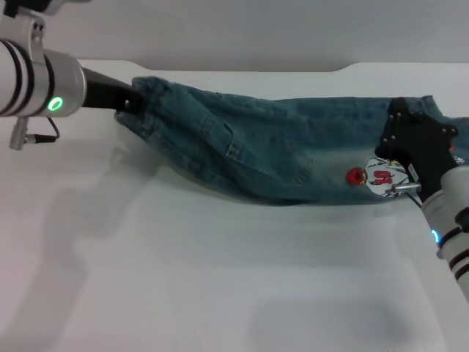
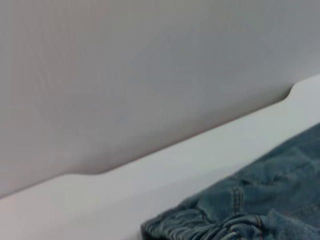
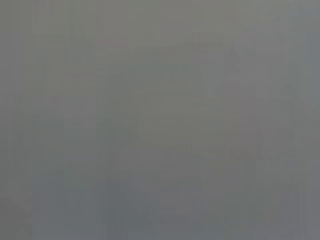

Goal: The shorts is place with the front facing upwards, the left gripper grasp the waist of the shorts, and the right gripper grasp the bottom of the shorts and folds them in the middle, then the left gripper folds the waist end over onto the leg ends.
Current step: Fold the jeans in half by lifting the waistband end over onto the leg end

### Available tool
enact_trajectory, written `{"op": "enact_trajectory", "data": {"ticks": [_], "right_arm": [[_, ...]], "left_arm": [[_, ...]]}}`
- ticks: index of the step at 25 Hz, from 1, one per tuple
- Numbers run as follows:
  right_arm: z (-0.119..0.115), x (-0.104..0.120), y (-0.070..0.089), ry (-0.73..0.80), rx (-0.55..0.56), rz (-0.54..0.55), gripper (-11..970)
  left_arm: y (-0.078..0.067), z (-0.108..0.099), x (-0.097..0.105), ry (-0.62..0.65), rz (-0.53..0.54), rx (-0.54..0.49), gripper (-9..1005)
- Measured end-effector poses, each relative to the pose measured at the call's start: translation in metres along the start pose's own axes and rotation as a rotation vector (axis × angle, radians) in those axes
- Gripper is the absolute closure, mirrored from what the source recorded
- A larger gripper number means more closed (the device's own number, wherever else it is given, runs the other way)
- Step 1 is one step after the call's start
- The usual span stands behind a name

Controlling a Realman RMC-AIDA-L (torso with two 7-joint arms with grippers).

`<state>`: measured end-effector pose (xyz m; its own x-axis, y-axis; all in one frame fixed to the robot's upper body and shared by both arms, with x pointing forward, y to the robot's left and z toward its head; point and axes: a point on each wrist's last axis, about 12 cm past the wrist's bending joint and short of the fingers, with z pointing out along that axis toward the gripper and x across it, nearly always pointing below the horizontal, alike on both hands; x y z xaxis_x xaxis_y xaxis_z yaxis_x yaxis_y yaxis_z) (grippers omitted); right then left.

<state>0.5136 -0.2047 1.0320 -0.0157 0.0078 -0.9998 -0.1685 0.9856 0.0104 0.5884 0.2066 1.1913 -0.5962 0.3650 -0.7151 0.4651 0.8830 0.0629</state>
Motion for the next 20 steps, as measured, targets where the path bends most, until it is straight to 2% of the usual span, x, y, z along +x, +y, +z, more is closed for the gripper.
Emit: {"op": "enact_trajectory", "data": {"ticks": [12, 20], "right_arm": [[0.017, 0.004, 0.011, 0.048, -0.091, 0.003, 961], [0.031, 0.006, 0.03, 0.121, -0.19, 0.024, 960]], "left_arm": [[-0.006, -0.035, -0.013, -0.102, 0.027, -0.017, 948], [-0.012, -0.052, -0.024, -0.182, 0.049, -0.016, 948]]}}
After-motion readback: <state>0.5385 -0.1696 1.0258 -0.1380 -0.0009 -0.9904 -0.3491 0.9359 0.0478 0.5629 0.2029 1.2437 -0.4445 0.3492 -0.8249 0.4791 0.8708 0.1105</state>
